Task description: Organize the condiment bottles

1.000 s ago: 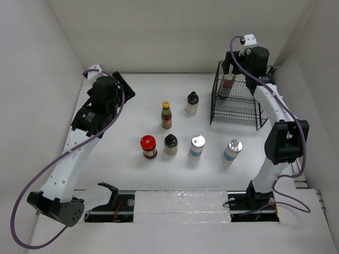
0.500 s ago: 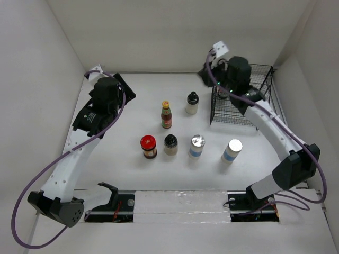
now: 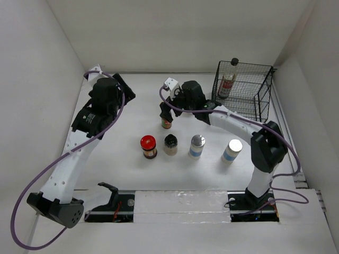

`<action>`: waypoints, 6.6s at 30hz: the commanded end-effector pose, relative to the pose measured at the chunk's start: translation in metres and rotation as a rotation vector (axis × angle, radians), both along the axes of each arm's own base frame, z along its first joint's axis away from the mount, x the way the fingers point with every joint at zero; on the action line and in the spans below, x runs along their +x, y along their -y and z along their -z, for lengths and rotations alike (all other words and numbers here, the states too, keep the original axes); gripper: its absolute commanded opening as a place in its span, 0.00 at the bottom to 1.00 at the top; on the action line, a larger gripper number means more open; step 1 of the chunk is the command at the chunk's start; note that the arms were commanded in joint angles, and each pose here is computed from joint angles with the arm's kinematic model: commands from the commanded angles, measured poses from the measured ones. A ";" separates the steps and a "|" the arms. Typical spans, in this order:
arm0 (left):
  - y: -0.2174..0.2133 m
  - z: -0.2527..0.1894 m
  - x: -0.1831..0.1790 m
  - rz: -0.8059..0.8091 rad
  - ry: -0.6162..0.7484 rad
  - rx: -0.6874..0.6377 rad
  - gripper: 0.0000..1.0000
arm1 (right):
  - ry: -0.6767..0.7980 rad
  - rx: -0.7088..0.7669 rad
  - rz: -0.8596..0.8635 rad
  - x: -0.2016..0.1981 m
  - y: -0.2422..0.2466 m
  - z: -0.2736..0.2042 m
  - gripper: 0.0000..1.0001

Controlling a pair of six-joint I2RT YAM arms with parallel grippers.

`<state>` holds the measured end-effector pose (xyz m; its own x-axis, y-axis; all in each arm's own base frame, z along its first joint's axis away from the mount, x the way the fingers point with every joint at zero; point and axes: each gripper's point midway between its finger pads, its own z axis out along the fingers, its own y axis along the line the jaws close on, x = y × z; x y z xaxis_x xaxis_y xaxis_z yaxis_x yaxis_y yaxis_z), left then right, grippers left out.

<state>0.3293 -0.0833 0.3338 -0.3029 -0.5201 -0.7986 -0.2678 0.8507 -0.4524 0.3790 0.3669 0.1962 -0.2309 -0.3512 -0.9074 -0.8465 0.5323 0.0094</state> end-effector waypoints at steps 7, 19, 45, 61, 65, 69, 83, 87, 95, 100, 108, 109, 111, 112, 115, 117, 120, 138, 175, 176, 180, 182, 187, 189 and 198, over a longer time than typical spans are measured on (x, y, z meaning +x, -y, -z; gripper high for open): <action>-0.001 -0.019 -0.008 0.006 0.062 -0.032 0.69 | 0.120 0.102 0.052 0.051 -0.026 -0.011 0.83; 0.000 -0.013 -0.005 0.009 0.051 -0.020 0.69 | 0.278 0.316 0.111 0.049 -0.005 -0.145 0.07; 0.027 -0.010 0.018 0.070 0.047 -0.050 0.68 | 0.616 0.303 0.794 0.108 0.374 -0.349 0.00; 0.030 -0.001 0.026 0.070 0.022 -0.039 0.66 | 0.517 0.253 0.830 0.156 0.398 -0.288 0.00; 0.032 -0.004 0.029 0.070 0.029 -0.042 0.66 | 0.502 0.239 0.831 0.160 0.399 -0.278 0.00; 0.034 -0.005 0.034 0.070 0.028 -0.042 0.66 | 0.478 0.234 0.825 0.168 0.399 -0.266 0.00; 0.036 -0.001 0.035 0.078 0.018 -0.042 0.66 | 0.402 0.213 0.832 0.195 0.391 -0.204 0.00; 0.036 -0.001 0.035 0.078 0.018 -0.042 0.66 | 0.411 0.216 0.831 0.196 0.383 -0.207 0.00; 0.038 0.001 0.036 0.087 0.017 -0.046 0.66 | 0.515 0.202 0.841 0.209 0.381 -0.245 0.00; 0.037 0.002 0.034 0.087 0.017 -0.046 0.66 | 0.518 0.213 0.845 0.208 0.378 -0.245 0.00; 0.037 0.008 0.029 0.095 0.007 -0.046 0.66 | 0.337 0.174 0.891 0.190 0.372 -0.144 0.00; 0.037 0.008 0.029 0.095 0.007 -0.046 0.66 | 0.321 0.167 0.892 0.190 0.372 -0.133 0.00; 0.038 0.012 0.028 0.104 -0.003 -0.047 0.66 | 0.283 0.158 0.906 0.185 0.373 -0.116 0.03; 0.038 0.014 0.027 0.104 -0.012 -0.044 0.66 | 0.283 0.155 0.916 0.182 0.374 -0.116 0.03; 0.038 0.018 0.026 0.104 -0.022 -0.040 0.66 | 0.253 0.140 0.918 0.177 0.371 -0.100 0.12; 0.039 0.015 0.024 0.112 -0.015 -0.047 0.66 | 0.233 0.139 0.930 0.173 0.372 -0.092 0.32; 0.038 0.018 0.022 0.112 -0.018 -0.046 0.66 | 0.223 0.134 0.931 0.168 0.371 -0.090 0.54; 0.036 0.009 0.019 0.113 0.015 -0.058 0.46 | 0.243 0.181 0.597 0.094 0.224 -0.144 0.30; 0.030 0.012 0.010 0.115 0.019 -0.030 0.46 | -0.034 -0.020 0.463 0.128 0.124 0.021 0.53; 0.030 0.012 0.010 0.115 0.019 -0.030 0.46 | -0.035 -0.026 0.472 0.131 0.125 0.024 0.48; 0.027 0.009 0.009 0.107 0.029 -0.030 0.46 | -0.040 -0.008 0.481 0.130 0.124 0.019 0.10; 0.027 0.009 0.009 0.107 0.029 -0.030 0.46 | -0.013 0.030 0.477 0.128 0.123 -0.003 0.08; 0.027 0.009 0.009 0.107 0.029 -0.030 0.46 | 0.213 0.239 0.447 0.107 0.140 -0.161 0.03; 0.027 0.009 0.009 0.107 0.029 -0.030 0.46 | 0.274 0.278 0.461 0.098 0.162 -0.204 0.02; 0.032 0.011 0.012 0.116 0.021 -0.027 0.46 | 0.457 0.356 0.613 0.071 0.278 -0.321 0.00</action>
<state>0.3413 -0.1155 0.3127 -0.3737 -0.5063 -0.7772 -0.1760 0.8614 -0.4765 0.4656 0.1112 0.4691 0.0203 0.0111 -0.9997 -0.3869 0.9221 0.0024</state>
